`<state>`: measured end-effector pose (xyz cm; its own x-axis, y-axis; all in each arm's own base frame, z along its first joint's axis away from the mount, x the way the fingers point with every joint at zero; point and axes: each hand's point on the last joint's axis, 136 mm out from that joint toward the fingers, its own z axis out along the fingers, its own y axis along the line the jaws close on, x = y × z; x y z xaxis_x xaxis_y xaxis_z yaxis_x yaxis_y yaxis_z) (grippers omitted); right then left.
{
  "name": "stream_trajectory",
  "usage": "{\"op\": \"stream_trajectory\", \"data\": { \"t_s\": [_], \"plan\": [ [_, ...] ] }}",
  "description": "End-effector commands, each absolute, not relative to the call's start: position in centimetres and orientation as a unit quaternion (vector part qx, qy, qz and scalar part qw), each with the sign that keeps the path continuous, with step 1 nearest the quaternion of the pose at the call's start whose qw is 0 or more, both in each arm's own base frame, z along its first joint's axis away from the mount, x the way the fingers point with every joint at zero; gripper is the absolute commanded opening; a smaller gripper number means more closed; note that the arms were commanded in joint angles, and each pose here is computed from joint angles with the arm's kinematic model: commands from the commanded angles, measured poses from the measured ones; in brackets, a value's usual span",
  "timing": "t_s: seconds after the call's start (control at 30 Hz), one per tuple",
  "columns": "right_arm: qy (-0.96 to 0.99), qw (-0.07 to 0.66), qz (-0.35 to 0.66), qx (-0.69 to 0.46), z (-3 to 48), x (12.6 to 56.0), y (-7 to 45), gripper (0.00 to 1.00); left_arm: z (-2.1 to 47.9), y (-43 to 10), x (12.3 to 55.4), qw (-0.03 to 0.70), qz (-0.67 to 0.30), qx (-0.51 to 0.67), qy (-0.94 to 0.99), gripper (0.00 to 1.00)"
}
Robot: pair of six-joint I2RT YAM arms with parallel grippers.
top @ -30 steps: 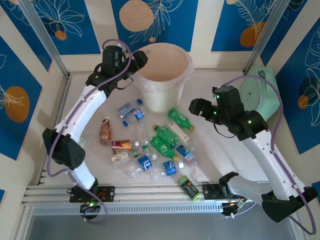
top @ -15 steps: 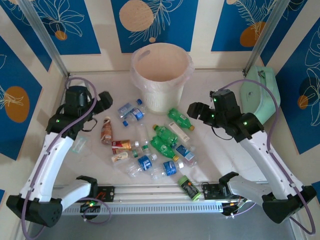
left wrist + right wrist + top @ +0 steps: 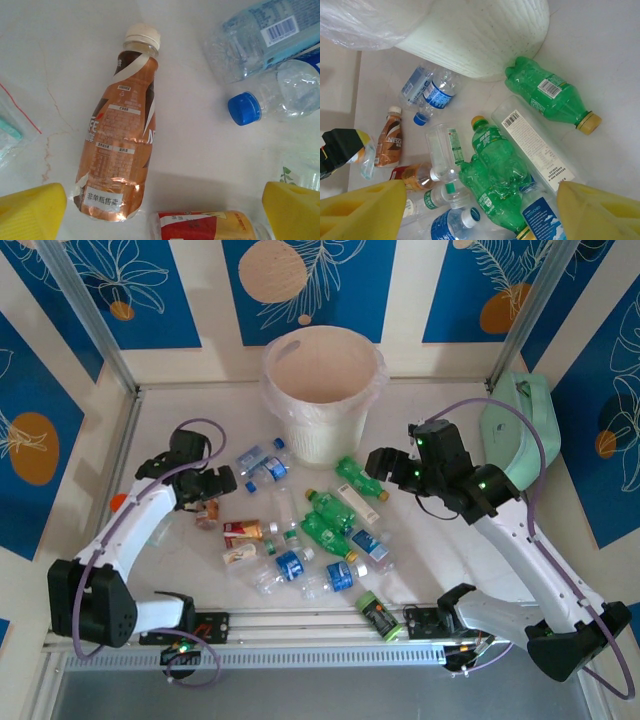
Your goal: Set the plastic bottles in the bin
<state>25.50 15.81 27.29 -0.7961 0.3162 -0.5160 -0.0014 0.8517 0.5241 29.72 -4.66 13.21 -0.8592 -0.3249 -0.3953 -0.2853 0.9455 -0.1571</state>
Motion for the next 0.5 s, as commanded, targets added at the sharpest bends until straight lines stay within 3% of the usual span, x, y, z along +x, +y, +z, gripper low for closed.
{"op": "stream_trajectory", "data": {
  "t_s": [0.0, 0.47],
  "plan": [
    [0.908, 0.308, 0.270, 0.088, 27.4, 25.3, 16.2, 0.79, 11.8, -4.0, 29.7, 0.196, -0.035, -0.152, 0.968, 1.00],
    [0.910, 0.302, 0.273, 0.079, 27.3, 25.1, 17.3, 0.79, 7.8, -3.6, 30.3, 0.154, -0.058, -0.181, 0.970, 0.88]
  ]
}}
